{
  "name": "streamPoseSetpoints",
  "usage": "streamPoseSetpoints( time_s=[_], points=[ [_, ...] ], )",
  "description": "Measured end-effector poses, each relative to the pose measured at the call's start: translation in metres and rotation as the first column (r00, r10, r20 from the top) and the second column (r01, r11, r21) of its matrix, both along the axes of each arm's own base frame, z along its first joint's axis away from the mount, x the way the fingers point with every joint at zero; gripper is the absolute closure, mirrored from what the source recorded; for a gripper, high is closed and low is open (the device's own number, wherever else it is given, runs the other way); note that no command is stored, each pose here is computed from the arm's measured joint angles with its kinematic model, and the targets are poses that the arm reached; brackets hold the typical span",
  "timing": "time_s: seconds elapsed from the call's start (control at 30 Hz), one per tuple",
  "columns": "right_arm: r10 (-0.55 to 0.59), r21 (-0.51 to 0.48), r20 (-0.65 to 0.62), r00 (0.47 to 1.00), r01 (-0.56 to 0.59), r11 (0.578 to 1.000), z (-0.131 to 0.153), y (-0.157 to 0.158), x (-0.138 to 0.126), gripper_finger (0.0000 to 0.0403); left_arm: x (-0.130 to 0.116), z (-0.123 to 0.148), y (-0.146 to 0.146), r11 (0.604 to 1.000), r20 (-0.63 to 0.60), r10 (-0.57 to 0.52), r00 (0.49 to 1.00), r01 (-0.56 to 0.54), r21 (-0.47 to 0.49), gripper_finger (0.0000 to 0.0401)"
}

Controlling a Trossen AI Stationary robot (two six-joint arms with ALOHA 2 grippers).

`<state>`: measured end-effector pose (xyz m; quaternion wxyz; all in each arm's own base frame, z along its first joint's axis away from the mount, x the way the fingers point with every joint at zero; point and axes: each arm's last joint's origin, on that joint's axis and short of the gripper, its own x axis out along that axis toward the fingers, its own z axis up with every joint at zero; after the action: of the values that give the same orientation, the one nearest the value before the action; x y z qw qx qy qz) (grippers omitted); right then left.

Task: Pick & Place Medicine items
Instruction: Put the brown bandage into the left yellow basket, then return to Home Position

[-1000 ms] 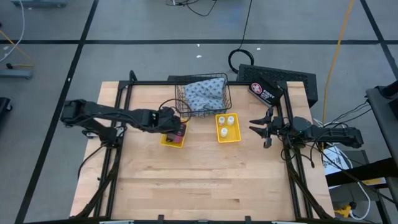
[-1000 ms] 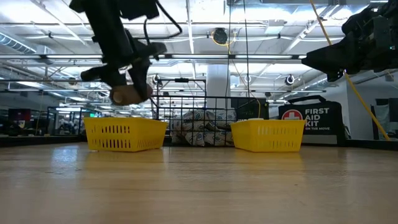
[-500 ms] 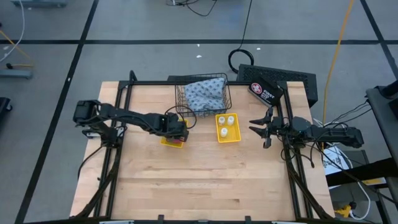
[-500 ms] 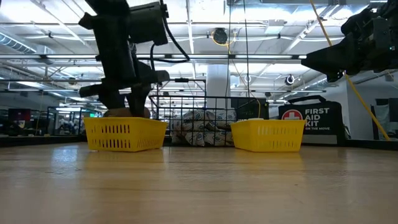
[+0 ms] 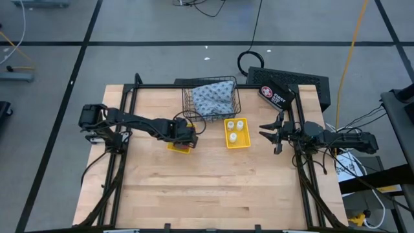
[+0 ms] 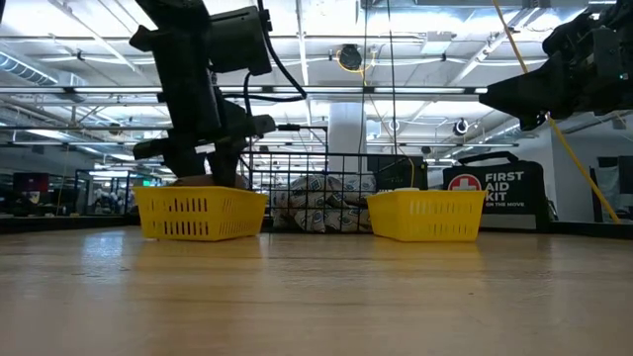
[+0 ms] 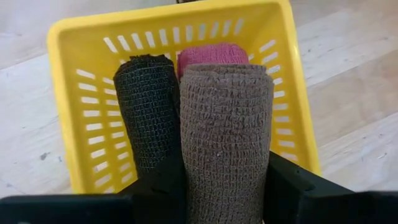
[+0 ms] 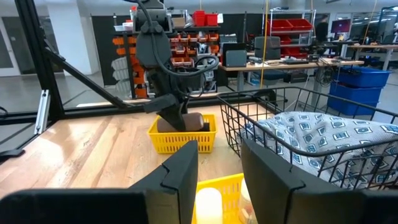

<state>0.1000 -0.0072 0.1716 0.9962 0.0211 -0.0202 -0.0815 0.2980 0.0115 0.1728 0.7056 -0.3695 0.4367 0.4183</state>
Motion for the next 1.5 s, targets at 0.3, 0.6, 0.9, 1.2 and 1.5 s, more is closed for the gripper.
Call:
streamPoseSetpoints(
  time_s=[0.3, 0.6, 0.9, 1.2, 1.5],
  points=[
    [0.000, 0.000, 0.000, 1.000, 0.000, 1.000, 0.000, 0.000, 0.000, 0.0289, 0.000, 0.000, 0.000, 0.999, 0.010, 0.038, 0.999, -0.038, -0.014, 0.0246],
    [0.000, 0.000, 0.000, 1.000, 0.000, 1.000, 0.000, 0.000, 0.000, 0.0289, 0.000, 0.000, 0.000, 0.999, 0.012, 0.039, 0.999, -0.039, -0.018, 0.0153],
    [0.000, 0.000, 0.000, 1.000, 0.000, 1.000, 0.000, 0.000, 0.000, 0.0289, -0.002, 0.006, 0.005, 0.998, 0.026, 0.008, 1.000, -0.007, -0.056, 0.0097],
    [0.000, 0.000, -0.001, 1.000, 0.000, 1.000, 0.000, 0.000, 0.000, 0.0289, -0.008, 0.036, 0.012, 1.000, 0.157, -0.015, 0.987, 0.019, -0.021, 0.0093],
    [0.000, 0.000, 0.000, 1.000, 0.000, 1.000, 0.000, 0.000, 0.000, 0.0289, -0.035, 0.088, 0.010, 0.972, 0.301, -0.235, 0.924, 0.227, 0.062, 0.0093]
  ],
)
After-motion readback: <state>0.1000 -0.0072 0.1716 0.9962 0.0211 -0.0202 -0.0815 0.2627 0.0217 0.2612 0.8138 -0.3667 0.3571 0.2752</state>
